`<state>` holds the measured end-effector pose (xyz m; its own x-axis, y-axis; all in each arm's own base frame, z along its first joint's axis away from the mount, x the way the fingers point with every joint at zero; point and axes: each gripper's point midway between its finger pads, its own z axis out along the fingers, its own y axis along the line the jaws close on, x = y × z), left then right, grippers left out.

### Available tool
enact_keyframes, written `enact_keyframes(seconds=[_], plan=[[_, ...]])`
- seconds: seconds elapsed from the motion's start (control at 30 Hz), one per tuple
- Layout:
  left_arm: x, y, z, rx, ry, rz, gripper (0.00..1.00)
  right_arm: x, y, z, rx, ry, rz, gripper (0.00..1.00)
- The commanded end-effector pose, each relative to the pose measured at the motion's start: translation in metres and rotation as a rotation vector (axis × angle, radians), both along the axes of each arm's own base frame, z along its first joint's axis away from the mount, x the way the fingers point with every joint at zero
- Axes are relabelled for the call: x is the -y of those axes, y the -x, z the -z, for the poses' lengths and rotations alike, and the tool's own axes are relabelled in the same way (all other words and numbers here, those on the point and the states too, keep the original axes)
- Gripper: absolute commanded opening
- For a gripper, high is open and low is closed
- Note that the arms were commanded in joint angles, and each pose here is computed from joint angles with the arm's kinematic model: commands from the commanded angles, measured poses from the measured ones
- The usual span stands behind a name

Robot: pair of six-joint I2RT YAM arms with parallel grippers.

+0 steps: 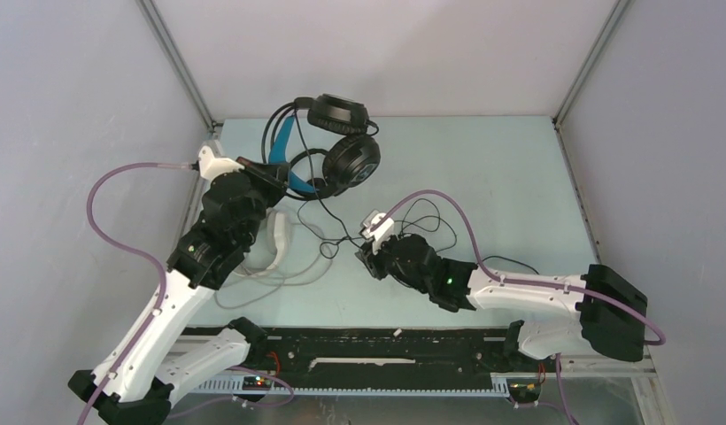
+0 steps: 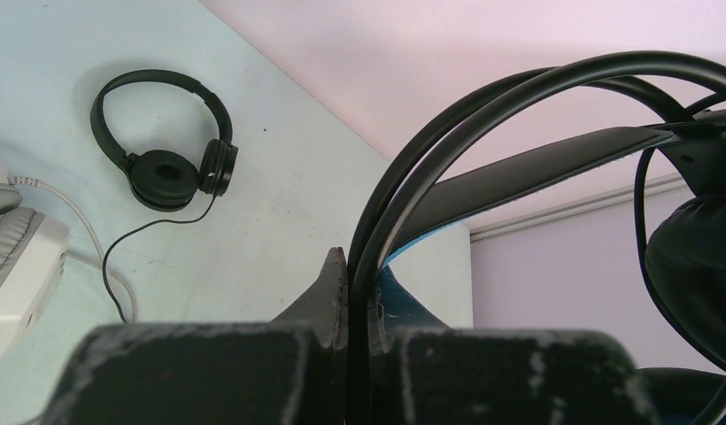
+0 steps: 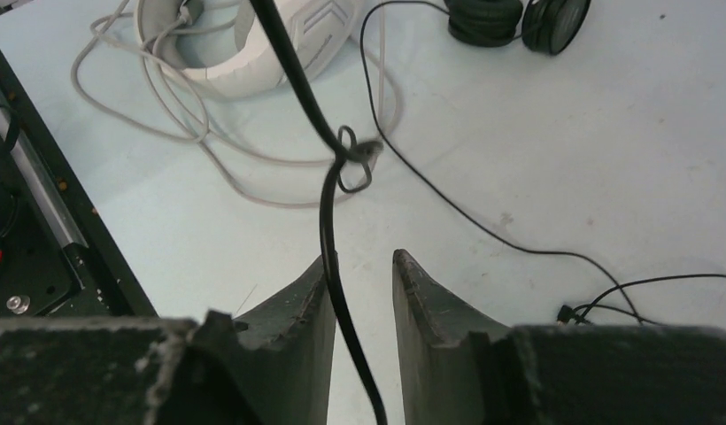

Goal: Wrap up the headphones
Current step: Wrap the headphones cable around the headphones.

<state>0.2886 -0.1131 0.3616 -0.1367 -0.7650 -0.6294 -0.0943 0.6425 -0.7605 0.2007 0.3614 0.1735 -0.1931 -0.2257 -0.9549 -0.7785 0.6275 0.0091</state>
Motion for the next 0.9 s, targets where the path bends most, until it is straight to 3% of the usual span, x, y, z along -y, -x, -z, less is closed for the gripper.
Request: enact_keyframes(seconds=[0.0, 0.07, 0.23, 0.63, 0.87], plan=[[-0.007, 0.001, -0.064, 0.164, 0.089, -0.021, 0.0, -0.003, 0.001, -0.011, -0.025, -0.126, 0.01, 0.32], [-0.007, 0.0, -0.068, 0.164, 0.078, -0.021, 0.0, 0.001, -0.001, -0.003, -0.038, -0.117, 0.025, 0.26], [-0.017, -0.001, -0.086, 0.184, 0.062, -0.025, 0.0, 0.031, -0.023, 0.013, -0.111, -0.129, 0.166, 0.0], [-0.027, 0.014, -0.117, 0.206, -0.018, 0.072, 0.0, 0.203, -0.114, 0.039, -0.324, -0.211, 0.813, 0.0], [-0.043, 0.023, -0.129, 0.221, -0.057, 0.072, 0.0, 0.336, -0.125, 0.054, -0.395, -0.303, 1.24, 0.0]])
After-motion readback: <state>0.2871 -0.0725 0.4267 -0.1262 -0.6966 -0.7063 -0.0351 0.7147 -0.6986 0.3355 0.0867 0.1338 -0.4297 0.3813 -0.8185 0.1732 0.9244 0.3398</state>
